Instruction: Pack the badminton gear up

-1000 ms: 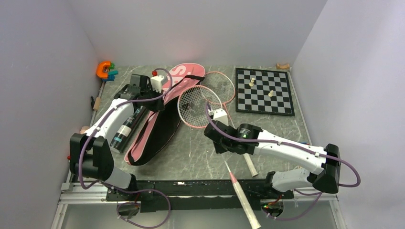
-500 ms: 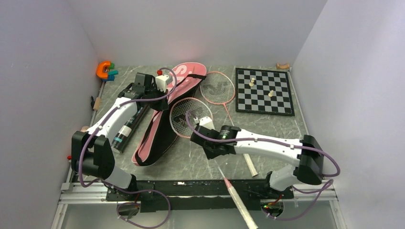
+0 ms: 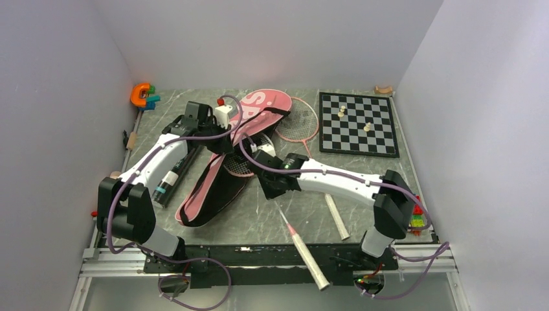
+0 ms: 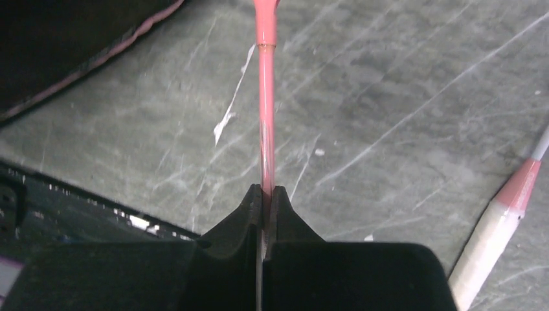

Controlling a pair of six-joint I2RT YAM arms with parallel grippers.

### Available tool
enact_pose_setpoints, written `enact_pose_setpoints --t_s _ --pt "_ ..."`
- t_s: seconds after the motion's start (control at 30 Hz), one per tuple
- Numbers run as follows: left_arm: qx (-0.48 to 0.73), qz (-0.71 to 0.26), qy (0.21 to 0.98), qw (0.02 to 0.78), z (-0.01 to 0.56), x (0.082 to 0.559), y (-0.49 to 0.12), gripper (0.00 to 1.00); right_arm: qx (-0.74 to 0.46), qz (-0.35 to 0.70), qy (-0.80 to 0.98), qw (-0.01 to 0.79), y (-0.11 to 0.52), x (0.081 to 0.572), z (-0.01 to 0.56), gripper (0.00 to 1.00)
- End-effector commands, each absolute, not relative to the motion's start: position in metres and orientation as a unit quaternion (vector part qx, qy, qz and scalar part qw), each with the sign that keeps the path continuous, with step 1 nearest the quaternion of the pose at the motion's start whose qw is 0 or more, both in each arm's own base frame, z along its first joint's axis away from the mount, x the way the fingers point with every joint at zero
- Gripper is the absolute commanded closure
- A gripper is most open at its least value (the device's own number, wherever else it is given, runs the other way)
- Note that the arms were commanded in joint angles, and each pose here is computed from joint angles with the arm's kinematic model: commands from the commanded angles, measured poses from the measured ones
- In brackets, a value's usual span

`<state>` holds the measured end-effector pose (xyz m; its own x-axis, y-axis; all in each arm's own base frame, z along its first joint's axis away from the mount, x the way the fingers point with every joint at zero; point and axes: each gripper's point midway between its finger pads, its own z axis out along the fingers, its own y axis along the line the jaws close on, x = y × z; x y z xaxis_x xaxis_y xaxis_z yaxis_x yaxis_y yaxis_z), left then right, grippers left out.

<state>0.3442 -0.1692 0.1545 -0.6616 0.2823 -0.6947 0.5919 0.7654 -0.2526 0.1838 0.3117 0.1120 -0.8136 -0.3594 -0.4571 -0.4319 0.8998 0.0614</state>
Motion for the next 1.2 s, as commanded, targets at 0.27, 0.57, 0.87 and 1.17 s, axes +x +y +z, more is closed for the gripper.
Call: enact_pose_setpoints --t_s 0.27,0.57,0.87,1.17 --pt "0.27 -0.326 0.849 0.316 0.164 0.322 -0.2 1.0 -0.144 0.106 0.943 0.282 0.35 0.263 0.123 1.0" --pt "0.272 -0.372 0.836 0.298 0.165 0.309 -0.211 1.0 -0.051 0.104 0.937 0.33 0.358 0.311 0.125 1.0" --pt "0.273 -0.375 0.837 0.29 0.16 0.305 -0.212 1.0 0.032 0.163 0.925 0.341 0.373 0.349 0.132 1.0" --pt "0.283 -0.383 0.834 0.279 0.155 0.302 -0.215 1.0 0.093 0.248 0.903 0.337 0.39 0.375 0.145 0.99"
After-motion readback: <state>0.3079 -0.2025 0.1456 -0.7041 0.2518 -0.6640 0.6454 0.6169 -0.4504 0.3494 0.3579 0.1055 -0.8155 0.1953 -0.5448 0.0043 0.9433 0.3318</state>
